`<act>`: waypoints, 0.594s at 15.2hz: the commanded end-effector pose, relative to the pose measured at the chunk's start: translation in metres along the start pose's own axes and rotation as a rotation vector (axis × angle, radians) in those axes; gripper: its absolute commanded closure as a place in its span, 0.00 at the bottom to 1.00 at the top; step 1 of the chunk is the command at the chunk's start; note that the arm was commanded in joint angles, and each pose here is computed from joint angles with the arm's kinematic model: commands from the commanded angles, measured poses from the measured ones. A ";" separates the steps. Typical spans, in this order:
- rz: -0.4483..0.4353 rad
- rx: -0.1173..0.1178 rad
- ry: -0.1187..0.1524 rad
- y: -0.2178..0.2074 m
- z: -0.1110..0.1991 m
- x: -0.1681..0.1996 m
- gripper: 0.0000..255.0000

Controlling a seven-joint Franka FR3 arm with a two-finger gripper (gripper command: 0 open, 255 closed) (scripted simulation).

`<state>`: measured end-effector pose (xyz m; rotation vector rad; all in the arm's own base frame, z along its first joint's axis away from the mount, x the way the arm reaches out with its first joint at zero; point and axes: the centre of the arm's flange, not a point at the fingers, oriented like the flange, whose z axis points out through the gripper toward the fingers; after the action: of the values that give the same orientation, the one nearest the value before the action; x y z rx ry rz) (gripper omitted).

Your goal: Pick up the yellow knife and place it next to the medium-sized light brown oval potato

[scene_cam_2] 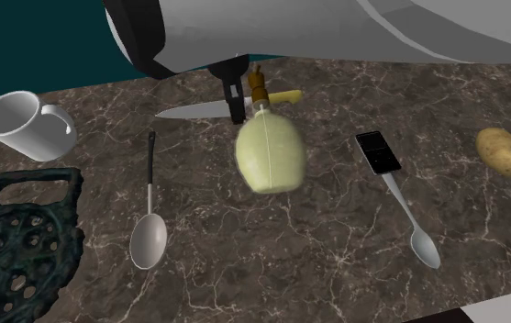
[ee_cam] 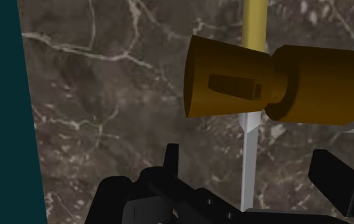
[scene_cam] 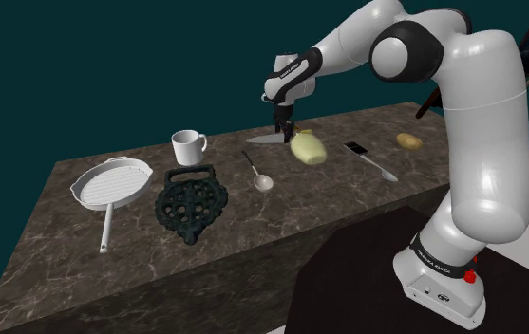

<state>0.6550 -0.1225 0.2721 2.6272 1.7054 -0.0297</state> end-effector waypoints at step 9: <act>0.000 0.000 0.000 0.000 0.000 0.000 1.00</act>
<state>0.6550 -0.1225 0.2721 2.6271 1.7053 -0.0293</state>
